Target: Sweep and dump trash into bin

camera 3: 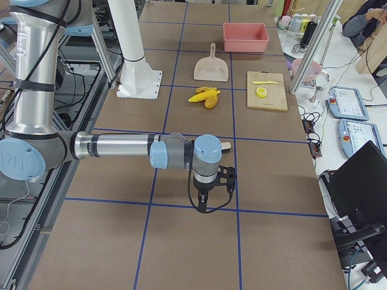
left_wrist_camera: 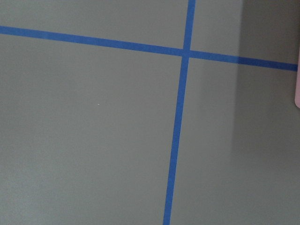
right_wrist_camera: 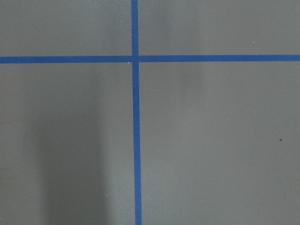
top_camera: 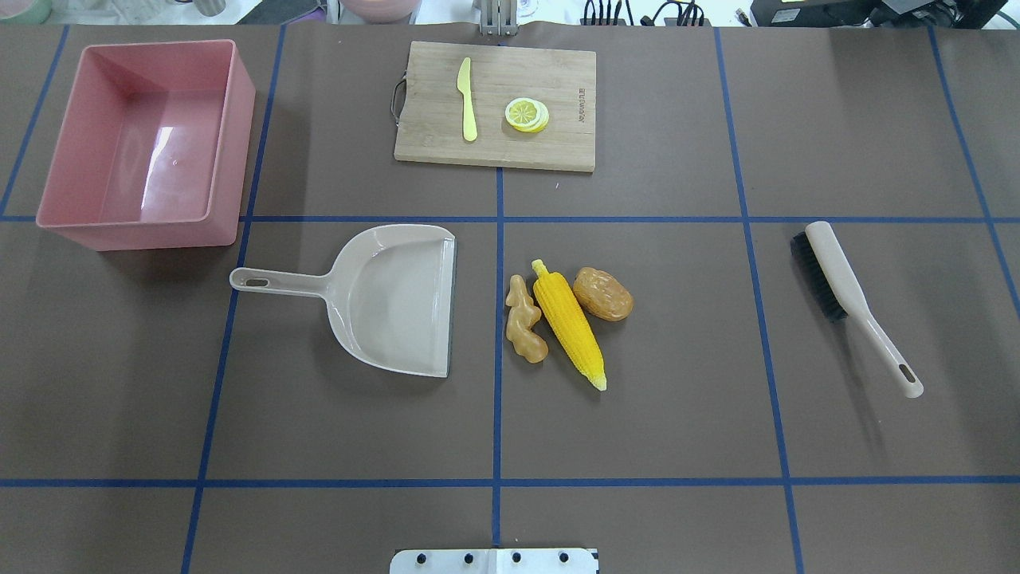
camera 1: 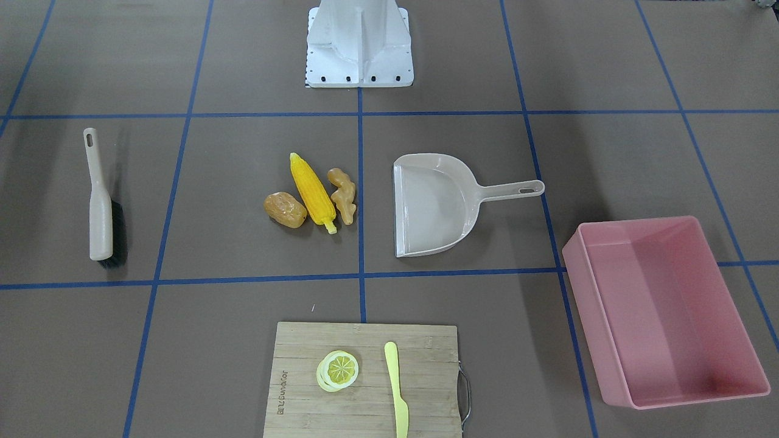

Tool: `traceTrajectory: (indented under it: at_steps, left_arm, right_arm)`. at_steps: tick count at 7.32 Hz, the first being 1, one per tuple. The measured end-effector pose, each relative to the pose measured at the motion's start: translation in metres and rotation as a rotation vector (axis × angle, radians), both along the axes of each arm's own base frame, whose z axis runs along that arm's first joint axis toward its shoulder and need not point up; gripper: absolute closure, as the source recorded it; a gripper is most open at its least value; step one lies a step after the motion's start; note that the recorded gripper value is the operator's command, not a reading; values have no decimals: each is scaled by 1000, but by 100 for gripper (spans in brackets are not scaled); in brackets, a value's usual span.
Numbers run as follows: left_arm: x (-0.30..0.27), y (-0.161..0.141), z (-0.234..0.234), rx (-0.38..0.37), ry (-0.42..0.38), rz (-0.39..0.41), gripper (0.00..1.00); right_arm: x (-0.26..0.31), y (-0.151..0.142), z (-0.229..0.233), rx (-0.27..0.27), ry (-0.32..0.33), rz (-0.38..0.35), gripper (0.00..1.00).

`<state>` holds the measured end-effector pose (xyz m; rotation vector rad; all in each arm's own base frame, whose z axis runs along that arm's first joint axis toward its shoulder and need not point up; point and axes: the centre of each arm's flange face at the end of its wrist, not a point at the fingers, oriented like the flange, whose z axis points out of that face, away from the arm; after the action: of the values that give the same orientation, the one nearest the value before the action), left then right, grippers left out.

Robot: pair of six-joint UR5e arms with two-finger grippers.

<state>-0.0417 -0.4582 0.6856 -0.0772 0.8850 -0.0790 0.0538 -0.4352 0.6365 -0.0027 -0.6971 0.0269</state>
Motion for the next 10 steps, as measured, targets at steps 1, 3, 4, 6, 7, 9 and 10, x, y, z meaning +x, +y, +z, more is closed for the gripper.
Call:
traceTrajectory:
  at_steps: [1, 3, 4, 6, 7, 9, 10]
  left_arm:
    - [0, 0, -1, 4, 0, 1, 2]
    - [4, -2, -4, 11, 0, 10, 2]
    - [8, -3, -8, 20, 1, 20, 2]
    - [12, -3, -13, 30, 1, 28, 2]
    - [12, -3, -13, 32, 1, 30, 2]
    - [12, -4, -13, 34, 1, 31, 2]
    - [12, -5, -15, 37, 2, 31, 2]
  right_arm:
    - [-1, -1, -3, 5, -3, 0, 0]
    - [-1, 0, 1, -3, -7, -2, 0]
    - [-1, 1, 4, -9, -8, -2, 0]
    - [-5, -2, 1, -8, -11, -4, 0]
    - [-16, -5, -2, -11, -22, -19, 0]
    - [-66, -15, -18, -35, -54, -53, 0]
    - [-95, -19, -33, -29, -67, -50, 0]
